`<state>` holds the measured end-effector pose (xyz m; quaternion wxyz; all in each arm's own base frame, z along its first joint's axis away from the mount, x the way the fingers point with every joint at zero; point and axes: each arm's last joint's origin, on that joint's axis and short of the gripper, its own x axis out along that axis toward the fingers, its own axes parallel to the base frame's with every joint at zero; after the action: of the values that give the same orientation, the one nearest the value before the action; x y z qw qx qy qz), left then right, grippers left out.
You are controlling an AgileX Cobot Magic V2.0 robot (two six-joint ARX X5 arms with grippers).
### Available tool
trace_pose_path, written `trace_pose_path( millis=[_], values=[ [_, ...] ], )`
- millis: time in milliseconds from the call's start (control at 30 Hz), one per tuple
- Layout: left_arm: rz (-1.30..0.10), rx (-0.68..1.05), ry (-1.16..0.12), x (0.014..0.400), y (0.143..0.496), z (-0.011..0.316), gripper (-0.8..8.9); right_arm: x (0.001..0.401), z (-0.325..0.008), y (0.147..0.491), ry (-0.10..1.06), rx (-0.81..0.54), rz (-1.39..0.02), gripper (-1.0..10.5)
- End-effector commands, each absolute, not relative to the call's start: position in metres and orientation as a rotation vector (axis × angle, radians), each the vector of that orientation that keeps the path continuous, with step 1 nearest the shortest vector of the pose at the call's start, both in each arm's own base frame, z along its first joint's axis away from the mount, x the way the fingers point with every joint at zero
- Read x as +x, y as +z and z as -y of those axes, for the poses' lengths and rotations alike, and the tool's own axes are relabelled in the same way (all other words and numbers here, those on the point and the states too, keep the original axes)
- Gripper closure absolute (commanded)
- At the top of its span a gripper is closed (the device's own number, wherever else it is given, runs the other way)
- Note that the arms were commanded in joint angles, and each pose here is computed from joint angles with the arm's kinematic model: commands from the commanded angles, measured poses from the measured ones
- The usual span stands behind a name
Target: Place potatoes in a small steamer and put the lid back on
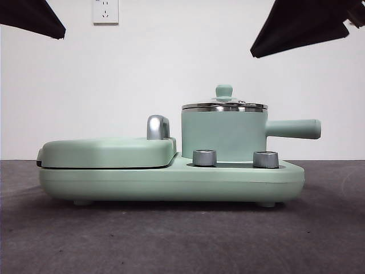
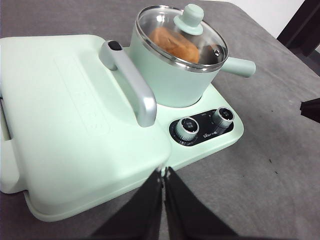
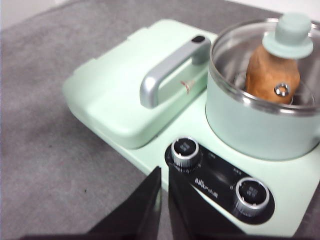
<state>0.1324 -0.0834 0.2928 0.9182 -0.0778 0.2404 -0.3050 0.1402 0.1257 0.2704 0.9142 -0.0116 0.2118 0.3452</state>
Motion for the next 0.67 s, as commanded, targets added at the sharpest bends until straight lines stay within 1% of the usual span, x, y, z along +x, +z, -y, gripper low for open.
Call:
trace_pose_path(
  millis=[33, 233, 333, 400, 500, 667],
  values=[
    [-0.479, -0.159, -0.639, 0.133, 0.296, 0.085, 8.08, 0.141, -0.128, 0.278, 0.722, -0.009, -0.396, 9.3],
    [-0.477, -0.151, -0.643, 0.130, 0.296, 0.083, 8.08, 0.141, -0.129, 0.280, 0.724, -0.002, -0.379, 9.3],
    [-0.393, -0.080, -0.618, 0.123, 0.292, 0.074, 8.07, 0.141, -0.129, 0.280, 0.725, 0.001, -0.372, 9.3],
    [-0.336, -0.077, -0.561, 0.116, 0.280, 0.062, 8.07, 0.141, -0.129, 0.281, 0.726, 0.003, -0.365, 9.3],
    [-0.257, -0.090, -0.457, 0.105, 0.253, 0.042, 8.07, 0.142, -0.129, 0.282, 0.728, 0.009, -0.351, 9.3],
    [-0.166, -0.099, -0.240, 0.097, 0.199, 0.019, 8.07, 0.142, -0.130, 0.283, 0.729, 0.013, -0.339, 9.3]
  ],
)
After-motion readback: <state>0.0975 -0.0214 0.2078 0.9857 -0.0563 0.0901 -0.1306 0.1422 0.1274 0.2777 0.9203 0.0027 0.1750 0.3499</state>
